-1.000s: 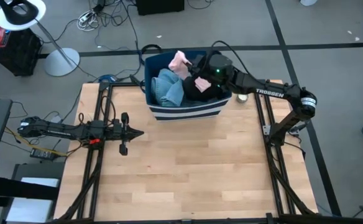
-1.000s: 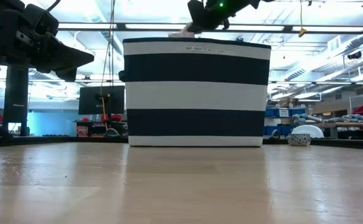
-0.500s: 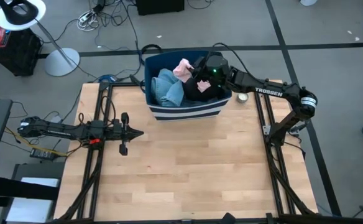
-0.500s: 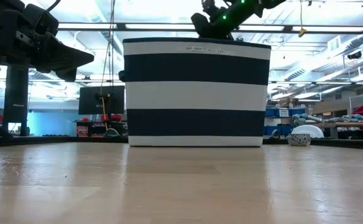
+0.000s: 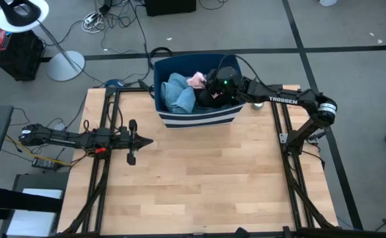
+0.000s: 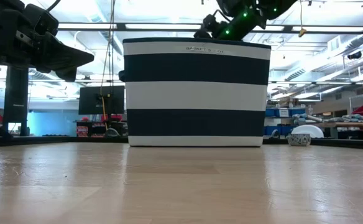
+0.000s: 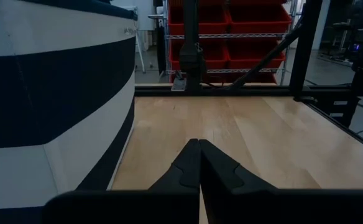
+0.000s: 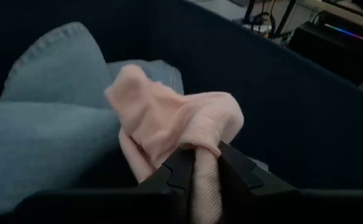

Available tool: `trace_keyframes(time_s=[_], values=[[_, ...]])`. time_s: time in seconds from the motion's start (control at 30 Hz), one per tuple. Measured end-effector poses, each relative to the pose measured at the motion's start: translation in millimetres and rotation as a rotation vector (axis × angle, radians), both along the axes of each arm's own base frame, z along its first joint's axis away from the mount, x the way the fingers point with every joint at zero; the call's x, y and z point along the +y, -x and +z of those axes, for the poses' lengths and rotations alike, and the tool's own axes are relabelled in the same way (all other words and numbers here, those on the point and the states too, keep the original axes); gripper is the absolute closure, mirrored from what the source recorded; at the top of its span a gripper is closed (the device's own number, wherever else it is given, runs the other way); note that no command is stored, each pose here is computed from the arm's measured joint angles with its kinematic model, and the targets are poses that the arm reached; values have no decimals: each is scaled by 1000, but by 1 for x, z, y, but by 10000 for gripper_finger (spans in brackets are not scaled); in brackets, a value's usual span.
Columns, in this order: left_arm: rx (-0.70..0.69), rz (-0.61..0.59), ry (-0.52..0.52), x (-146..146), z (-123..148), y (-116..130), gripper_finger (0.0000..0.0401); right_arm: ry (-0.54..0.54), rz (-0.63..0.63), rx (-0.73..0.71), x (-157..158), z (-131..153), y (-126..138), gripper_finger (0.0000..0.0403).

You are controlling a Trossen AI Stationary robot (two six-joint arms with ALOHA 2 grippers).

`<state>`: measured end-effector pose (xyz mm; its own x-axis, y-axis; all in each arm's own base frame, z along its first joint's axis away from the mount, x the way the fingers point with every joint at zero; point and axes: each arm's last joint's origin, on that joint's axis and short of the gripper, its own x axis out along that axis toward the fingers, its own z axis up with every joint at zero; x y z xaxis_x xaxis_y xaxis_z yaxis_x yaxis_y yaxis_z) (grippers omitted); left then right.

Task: Sort clothes
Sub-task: Put the pink sock into the blue organizer bin

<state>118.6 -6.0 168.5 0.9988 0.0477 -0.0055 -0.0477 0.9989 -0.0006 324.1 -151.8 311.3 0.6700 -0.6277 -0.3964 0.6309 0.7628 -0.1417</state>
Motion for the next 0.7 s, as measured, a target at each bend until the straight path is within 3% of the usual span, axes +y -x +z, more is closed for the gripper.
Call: trace_keyframes(time_s=[0.3, 0.7], values=[[-70, 3, 8, 0, 6, 5, 395, -66, 50, -32, 2, -3, -1, 353], [-100, 2, 11, 1, 9, 5, 395, -70, 69, -50, 2, -2, -2, 353]])
